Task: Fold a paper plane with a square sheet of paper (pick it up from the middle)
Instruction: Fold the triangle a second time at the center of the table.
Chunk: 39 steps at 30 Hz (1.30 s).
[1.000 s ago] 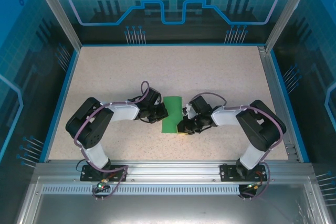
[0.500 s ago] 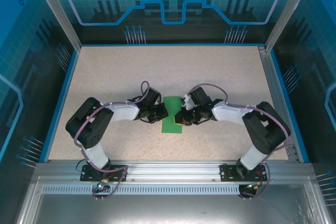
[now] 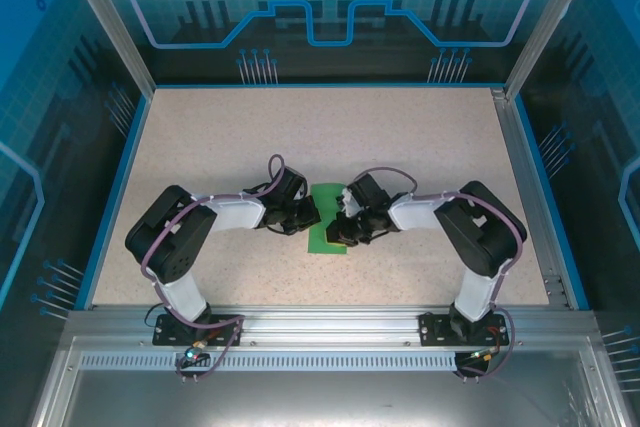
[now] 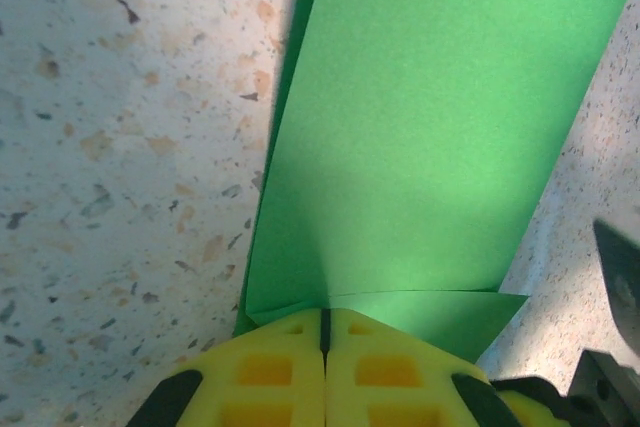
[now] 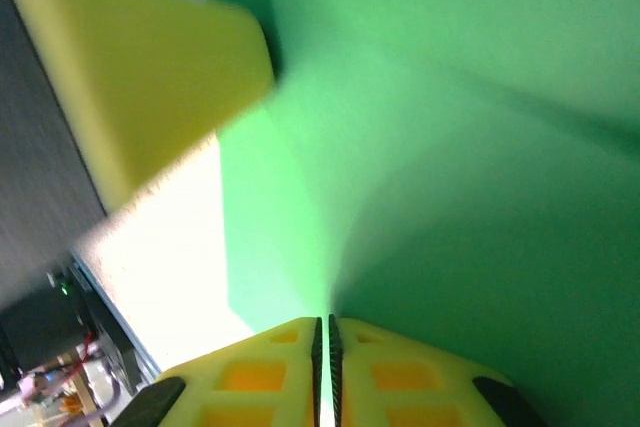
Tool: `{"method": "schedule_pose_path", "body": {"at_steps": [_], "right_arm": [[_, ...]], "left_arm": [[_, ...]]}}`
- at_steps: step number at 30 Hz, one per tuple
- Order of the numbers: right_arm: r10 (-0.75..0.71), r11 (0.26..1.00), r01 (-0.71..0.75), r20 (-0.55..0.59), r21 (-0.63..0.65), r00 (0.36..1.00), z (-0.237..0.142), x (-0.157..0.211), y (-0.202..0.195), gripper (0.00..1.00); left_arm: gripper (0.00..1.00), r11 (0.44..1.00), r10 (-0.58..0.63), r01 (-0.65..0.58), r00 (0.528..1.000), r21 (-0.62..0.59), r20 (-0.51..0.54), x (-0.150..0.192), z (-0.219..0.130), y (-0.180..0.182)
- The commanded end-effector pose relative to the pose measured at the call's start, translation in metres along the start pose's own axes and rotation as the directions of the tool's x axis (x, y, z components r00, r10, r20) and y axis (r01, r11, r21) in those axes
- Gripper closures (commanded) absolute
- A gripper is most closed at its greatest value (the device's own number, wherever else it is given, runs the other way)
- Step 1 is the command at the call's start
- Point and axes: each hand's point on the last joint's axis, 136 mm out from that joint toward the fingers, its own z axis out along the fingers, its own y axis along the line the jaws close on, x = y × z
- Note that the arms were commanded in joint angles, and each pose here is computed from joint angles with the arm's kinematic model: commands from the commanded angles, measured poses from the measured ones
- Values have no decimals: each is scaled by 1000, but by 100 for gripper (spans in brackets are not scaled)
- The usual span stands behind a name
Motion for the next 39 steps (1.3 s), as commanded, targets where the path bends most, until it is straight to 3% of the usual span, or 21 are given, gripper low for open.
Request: {"method": "schedule_pose_path", "body": {"at_steps": [1,6,15,24,39], "right_arm": [[74,995,-69,-73,69,995,-11,41,-32,85],[109,993,-107,-40,53,993,-34,51,-45,81],[87,993,-96,133,62,987,-62,-9,-31,63],[96,993,-105,145,51,985,-47,-46,-22,62],[100,995,-98,106,-23,989,-28,-52,-14,64]], "left_arm": [[92,989,-54,48,998,-138,-38,15,10,43],[92,992,-42,37,998,-120,-42,13,10,36],[89,998,-12,9,999,-55,-43,9,2,14],[89,998,-9,7,999,-61,-33,9,-2,15],[89,998,-7,5,999,-64,-31,9,-4,16]]}}
